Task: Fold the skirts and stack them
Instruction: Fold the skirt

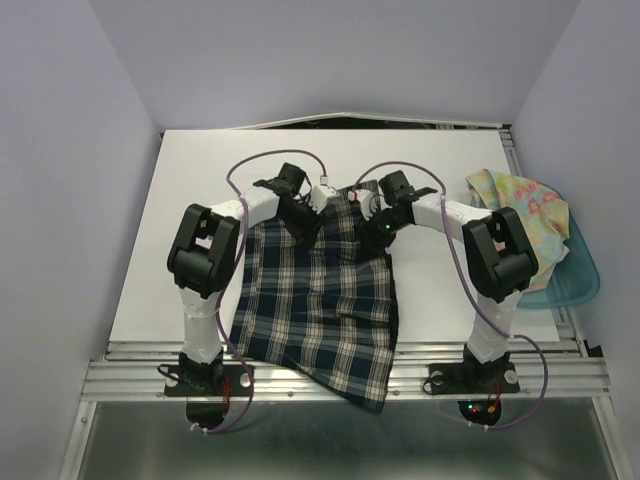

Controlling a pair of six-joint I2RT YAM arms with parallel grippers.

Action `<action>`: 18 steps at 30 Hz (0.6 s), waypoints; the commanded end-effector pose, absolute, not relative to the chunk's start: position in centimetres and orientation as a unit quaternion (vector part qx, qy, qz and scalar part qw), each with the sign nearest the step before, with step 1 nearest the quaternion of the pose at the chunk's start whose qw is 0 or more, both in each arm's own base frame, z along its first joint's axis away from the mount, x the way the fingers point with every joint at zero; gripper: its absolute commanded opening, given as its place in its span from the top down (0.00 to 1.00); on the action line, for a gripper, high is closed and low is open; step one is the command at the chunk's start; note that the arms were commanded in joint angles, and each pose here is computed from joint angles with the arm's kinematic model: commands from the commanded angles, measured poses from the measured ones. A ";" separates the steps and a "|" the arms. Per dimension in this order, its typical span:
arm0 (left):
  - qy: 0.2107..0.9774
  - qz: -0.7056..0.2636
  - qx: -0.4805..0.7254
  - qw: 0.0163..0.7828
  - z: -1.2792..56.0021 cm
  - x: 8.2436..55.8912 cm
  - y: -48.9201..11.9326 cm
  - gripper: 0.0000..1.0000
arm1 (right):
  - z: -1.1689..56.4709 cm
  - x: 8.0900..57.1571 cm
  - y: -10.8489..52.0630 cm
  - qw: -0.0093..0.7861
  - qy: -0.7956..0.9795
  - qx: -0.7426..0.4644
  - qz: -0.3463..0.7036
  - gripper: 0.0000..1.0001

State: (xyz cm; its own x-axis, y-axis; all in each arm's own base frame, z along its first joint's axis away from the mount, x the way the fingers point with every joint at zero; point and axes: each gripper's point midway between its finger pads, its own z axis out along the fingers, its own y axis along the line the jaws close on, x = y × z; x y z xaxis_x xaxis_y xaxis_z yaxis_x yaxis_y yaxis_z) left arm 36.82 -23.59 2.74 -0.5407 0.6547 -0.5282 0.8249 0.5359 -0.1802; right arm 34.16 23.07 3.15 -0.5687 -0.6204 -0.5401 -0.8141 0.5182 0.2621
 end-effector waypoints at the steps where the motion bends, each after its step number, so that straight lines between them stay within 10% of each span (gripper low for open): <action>1: 0.834 -0.254 0.459 0.171 4.3 31.9 -24.7 0.51 | 4.7 27.6 22.3 0.115 0.840 -0.434 0.305 0.43; 18: 0.817 -0.207 0.444 0.305 16.5 42.9 -18.7 0.40 | 18.7 47.6 24.0 0.350 0.811 -0.436 0.172 0.01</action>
State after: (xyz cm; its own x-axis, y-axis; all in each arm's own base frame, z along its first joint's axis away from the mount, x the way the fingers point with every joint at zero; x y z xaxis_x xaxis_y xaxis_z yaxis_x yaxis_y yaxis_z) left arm 41.17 -21.17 16.64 -0.4144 0.5817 -0.6999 0.8542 0.5139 -0.0786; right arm 43.31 25.48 20.49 -0.3594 -0.5549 -0.7503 -0.8610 0.5072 0.0373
